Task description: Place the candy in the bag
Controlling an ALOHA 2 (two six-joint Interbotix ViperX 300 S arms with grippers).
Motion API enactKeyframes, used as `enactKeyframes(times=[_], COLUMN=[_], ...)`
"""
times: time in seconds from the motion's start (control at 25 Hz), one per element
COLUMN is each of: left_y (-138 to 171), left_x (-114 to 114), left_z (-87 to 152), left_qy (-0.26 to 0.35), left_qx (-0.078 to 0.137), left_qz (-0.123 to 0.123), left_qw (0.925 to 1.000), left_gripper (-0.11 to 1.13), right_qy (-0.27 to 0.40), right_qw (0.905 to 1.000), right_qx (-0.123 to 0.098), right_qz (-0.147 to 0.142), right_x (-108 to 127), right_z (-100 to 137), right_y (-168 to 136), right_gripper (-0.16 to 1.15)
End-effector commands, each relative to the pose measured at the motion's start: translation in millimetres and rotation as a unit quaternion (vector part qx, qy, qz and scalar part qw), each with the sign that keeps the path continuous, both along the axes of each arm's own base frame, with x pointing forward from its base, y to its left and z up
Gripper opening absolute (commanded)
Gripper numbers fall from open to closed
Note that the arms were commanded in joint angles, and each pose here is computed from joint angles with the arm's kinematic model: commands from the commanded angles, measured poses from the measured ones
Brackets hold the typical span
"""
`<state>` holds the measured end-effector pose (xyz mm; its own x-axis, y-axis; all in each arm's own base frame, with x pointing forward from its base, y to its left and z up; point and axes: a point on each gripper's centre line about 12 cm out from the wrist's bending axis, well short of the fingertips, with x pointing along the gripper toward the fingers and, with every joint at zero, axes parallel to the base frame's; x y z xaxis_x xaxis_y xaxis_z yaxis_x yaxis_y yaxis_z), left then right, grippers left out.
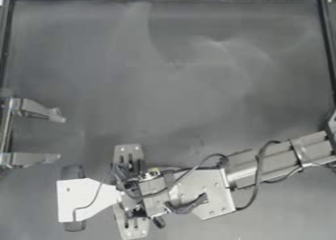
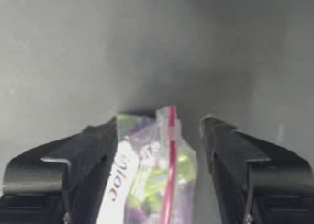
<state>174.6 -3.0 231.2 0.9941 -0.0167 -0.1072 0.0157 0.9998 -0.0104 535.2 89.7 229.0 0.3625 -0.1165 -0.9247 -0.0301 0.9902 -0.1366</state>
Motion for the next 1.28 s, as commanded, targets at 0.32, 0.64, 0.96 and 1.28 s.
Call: enactKeyframes(times=[0.32,0.64,0.96,1.28], left_y=[0.0,-0.3,-0.5,-0.5], left_x=[1.5,1.5,1.5,1.7], left_z=[3.9,3.9,3.9,4.5], left_qy=[-0.005,-0.005,-0.005,-0.005], left_qx=[-0.001,-0.001,-0.001,-0.001], left_qz=[0.0,-0.001,-0.001,-0.001], left_qw=[1.0,1.0,1.0,1.0], left_gripper=[1.0,1.0,1.0,1.0], right_qy=[-0.007,-0.005,-0.006,-0.011], right_qw=[1.0,1.0,1.0,0.9999], right_qx=[-0.001,0.0,-0.001,-0.003], right_qz=[0.007,0.007,0.006,0.007], right_x=[4.7,4.6,3.0,2.8], right_z=[18.2,19.1,23.1,28.2], right_y=[0.2,0.5,-0.1,0.7], right_gripper=[0.73,0.71,0.71,0.71])
